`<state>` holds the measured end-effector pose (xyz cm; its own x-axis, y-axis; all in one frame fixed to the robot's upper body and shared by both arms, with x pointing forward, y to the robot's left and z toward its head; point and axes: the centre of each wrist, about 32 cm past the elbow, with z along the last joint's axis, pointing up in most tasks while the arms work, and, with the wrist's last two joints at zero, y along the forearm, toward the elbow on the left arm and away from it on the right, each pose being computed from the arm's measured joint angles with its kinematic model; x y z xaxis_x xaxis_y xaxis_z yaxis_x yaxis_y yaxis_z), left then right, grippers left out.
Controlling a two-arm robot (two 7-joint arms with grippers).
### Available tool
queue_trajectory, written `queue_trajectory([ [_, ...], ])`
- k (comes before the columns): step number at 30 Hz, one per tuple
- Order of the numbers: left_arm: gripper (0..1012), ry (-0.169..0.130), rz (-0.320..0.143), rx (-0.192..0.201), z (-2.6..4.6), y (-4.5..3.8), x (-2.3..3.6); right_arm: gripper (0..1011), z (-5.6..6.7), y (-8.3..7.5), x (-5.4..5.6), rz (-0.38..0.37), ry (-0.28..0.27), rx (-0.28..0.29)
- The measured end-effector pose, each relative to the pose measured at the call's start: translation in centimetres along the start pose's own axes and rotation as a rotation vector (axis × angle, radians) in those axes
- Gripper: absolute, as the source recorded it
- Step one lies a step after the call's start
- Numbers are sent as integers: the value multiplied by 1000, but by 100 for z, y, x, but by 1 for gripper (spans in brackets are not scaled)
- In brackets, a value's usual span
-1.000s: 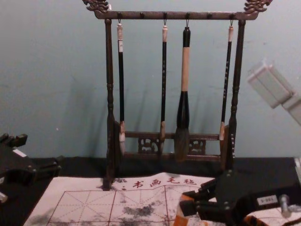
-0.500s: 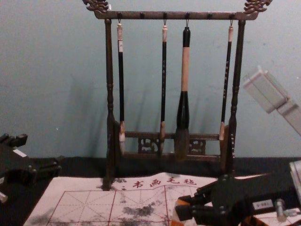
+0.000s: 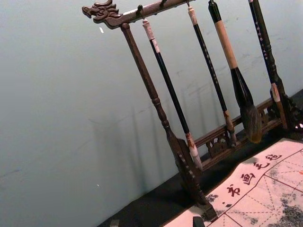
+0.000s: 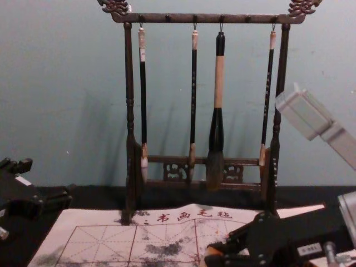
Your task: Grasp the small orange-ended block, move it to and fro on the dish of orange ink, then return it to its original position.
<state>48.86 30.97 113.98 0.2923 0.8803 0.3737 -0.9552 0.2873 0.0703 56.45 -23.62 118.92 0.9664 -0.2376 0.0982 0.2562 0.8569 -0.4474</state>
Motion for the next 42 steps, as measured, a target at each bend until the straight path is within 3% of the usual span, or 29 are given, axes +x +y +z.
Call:
queue_trajectory([
  [19,1001,0,0,0,0,0,0,119,81,-56,40,-28,-10,0],
  [24,1001,0,0,0,0,0,0,119,148,-111,80,-23,-22,-19],
  [33,1001,0,0,0,0,0,0,119,254,-150,113,25,-37,-102],
  [42,1001,0,0,0,0,0,0,119,307,-133,130,44,-44,-132],
])
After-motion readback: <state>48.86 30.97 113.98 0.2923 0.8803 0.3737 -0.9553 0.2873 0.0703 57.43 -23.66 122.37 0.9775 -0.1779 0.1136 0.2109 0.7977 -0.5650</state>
